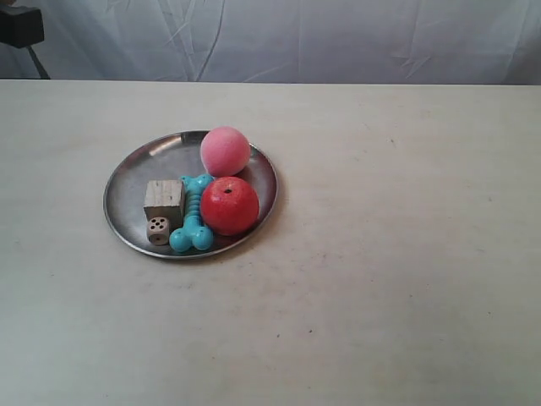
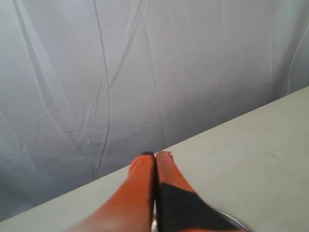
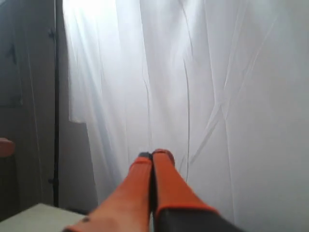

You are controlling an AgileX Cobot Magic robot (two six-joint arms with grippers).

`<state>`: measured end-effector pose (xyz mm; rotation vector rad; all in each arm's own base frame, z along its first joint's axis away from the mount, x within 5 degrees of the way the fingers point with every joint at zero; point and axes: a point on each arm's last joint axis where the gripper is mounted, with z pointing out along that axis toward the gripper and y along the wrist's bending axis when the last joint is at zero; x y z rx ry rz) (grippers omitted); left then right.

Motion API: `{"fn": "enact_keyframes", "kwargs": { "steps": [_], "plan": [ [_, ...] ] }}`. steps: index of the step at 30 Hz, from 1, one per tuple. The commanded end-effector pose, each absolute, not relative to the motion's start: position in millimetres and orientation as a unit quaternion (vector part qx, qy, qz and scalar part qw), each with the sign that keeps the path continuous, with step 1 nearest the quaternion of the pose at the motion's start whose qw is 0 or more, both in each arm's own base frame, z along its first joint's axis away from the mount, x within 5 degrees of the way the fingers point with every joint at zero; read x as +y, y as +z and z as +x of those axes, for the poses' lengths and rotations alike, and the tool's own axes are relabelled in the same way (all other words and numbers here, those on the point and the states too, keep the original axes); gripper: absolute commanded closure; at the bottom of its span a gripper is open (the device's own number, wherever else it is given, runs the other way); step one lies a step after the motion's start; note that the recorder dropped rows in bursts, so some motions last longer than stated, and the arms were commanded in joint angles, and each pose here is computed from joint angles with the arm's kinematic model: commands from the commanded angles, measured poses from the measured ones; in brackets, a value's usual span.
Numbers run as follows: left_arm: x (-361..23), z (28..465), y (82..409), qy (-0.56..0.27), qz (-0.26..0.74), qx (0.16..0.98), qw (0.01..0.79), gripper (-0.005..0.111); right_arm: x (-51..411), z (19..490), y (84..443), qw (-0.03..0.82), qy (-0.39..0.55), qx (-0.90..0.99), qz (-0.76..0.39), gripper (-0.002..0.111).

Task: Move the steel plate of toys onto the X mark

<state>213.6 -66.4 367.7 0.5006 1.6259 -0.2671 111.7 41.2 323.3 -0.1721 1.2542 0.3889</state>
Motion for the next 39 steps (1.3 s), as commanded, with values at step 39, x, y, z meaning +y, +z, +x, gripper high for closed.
{"fn": "enact_keyframes", "kwargs": {
  "steps": [39],
  "plan": [
    [-59,217,371,-0.155,0.104,0.729,0.658,0.107,-5,58,205,0.702,0.003,0.709,0.067,0.109]
  ]
}}
